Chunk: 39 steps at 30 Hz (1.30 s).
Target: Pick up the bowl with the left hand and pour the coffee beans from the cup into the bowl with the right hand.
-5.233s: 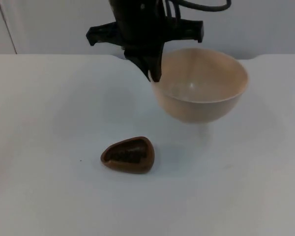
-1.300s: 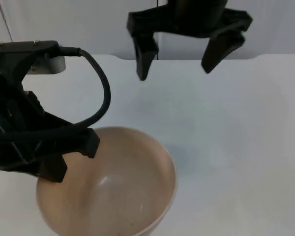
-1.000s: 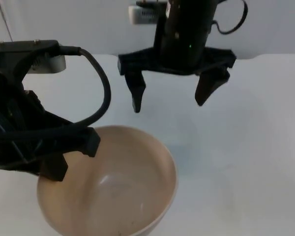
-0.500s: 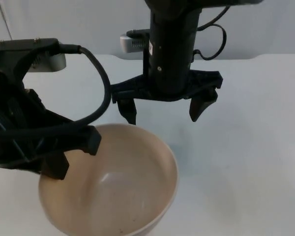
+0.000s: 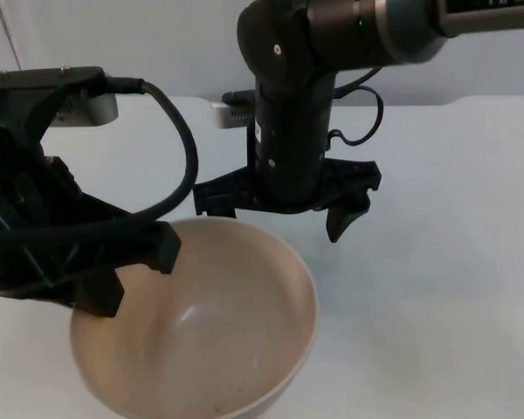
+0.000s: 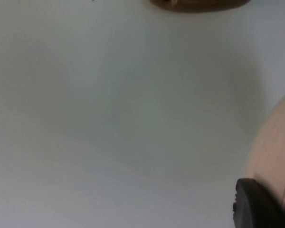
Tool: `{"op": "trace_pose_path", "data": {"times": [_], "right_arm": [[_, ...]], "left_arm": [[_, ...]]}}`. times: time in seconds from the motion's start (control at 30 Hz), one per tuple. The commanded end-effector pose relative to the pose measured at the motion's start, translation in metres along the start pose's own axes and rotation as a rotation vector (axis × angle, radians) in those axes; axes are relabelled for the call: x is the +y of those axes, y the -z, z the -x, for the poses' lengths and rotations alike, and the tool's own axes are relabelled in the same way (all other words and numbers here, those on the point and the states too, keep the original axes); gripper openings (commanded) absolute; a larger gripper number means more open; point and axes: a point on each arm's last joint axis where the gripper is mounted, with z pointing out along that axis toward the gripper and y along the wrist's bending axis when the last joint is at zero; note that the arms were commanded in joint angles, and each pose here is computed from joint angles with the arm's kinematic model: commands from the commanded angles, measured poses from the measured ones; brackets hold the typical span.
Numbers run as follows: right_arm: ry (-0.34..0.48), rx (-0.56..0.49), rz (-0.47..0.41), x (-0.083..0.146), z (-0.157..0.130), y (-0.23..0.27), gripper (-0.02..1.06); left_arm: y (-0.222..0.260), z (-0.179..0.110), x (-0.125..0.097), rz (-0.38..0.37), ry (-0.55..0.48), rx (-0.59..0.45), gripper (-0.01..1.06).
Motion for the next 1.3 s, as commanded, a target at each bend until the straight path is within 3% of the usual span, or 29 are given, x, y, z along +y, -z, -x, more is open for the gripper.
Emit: {"op": "trace_pose_path", "data": {"times": [0.0, 1.0, 1.27], "right_arm": [[-0.009, -0.019, -0.001, 0.003, 0.001, -0.001, 0.91], [-0.005, 0.004, -0.013, 0.005, -0.004, -0.036, 0.79], [-0.005, -0.008, -0.003, 0.006, -0.003, -0.036, 0.65]], "left_arm": [[0.002, 0.0, -0.002, -0.015, 0.012, -0.016, 0.0], [0.002, 0.0, -0.002, -0.018, 0.015, -0.017, 0.0], [0.002, 0.0, -0.002, -0.02, 0.018, -0.017, 0.0]]}}
